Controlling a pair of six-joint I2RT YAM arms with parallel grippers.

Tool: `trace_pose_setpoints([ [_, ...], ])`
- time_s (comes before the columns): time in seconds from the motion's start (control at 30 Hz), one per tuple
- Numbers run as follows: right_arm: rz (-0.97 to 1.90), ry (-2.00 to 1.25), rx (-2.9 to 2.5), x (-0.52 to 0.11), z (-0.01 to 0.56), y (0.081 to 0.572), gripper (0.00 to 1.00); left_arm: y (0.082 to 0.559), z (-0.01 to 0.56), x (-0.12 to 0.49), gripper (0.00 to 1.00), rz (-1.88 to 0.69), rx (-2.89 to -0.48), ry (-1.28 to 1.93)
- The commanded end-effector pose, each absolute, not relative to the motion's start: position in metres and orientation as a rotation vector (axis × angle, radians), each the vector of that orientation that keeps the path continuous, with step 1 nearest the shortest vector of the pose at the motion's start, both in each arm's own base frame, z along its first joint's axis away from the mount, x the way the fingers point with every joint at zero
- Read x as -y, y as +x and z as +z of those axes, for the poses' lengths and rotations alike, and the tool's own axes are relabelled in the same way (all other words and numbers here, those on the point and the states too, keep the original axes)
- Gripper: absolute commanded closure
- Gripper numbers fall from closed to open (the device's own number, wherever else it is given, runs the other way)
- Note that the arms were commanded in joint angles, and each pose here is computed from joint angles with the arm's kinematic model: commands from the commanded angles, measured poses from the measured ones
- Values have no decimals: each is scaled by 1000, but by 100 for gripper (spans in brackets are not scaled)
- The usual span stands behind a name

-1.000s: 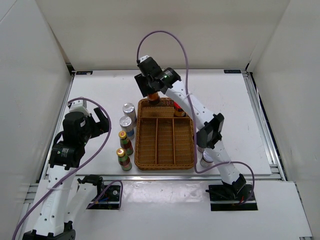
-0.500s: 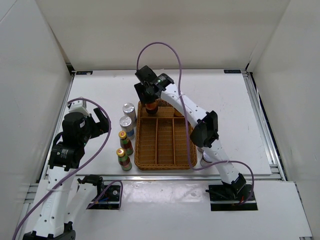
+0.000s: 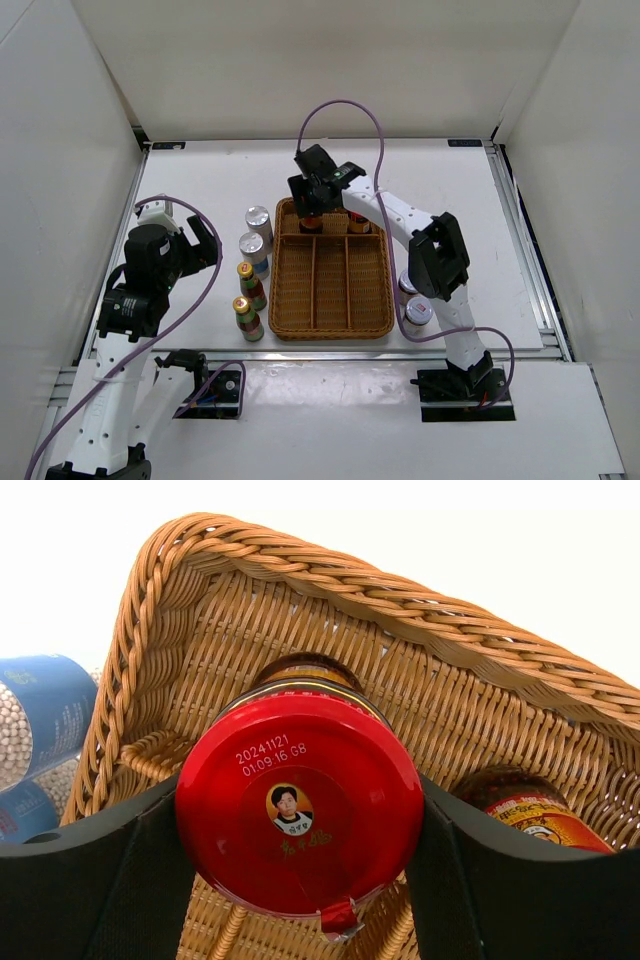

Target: Organize the condiment bottles

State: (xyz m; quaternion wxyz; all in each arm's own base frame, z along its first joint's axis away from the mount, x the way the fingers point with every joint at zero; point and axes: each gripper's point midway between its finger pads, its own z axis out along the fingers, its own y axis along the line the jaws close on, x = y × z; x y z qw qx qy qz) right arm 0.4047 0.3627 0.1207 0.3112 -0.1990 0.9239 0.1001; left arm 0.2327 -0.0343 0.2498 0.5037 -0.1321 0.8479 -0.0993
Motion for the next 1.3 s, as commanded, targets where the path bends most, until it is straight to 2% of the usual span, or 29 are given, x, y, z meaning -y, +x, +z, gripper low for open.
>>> trace_pose_setpoints([
  [0.0, 358, -497, -2273, -379, 173, 420, 43, 234, 257, 37, 0, -256, -2019, -300],
  [0.1, 357, -487, -2258, -377, 189, 421, 17, 236, 255, 37, 0, -253, -2028, -300],
  [0.2, 321, -478, -2242, -370, 208, 421, 0, 236, 255, 37, 0, -253, -2028, -300],
  [0.37, 273, -454, -2071, -349, 303, 425, 0, 236, 255, 37, 0, -253, -2028, -300],
  [0.53, 185, -392, -2033, -297, 360, 400, 0, 236, 255, 35, 0, -244, -2026, -306],
  [0.67, 100, -321, -2141, -250, 333, 368, 0, 236, 255, 35, 0, -244, -2026, -306],
  [0.7, 111, -280, -2110, -228, 351, 349, 0, 236, 255, 37, 0, -253, -2028, -300],
  [0.73, 64, -264, -2176, -215, 314, 337, 0, 237, 253, 37, 0, -251, -2037, -301],
  [0.77, 69, -222, -2175, -200, 307, 328, 0, 237, 253, 37, 0, -251, -2037, -301],
  [0.83, 194, -91, -2042, -168, 330, 302, 0, 237, 253, 37, 0, -251, -2037, -301],
  [0.87, 216, -22, -2058, -141, 298, 281, 0, 237, 253, 35, 0, -242, -2035, -307],
  [0.97, 304, 12, -2073, -123, 267, 260, 0, 236, 255, 33, 0, -230, -2023, -314],
  [1.07, 245, 12, -2225, -112, 226, 246, 0, 236, 255, 31, 0, -221, -2021, -320],
  [1.27, 158, 14, -2427, -118, 178, 250, 0, 235, 253, 33, 0, -228, -2032, -315],
])
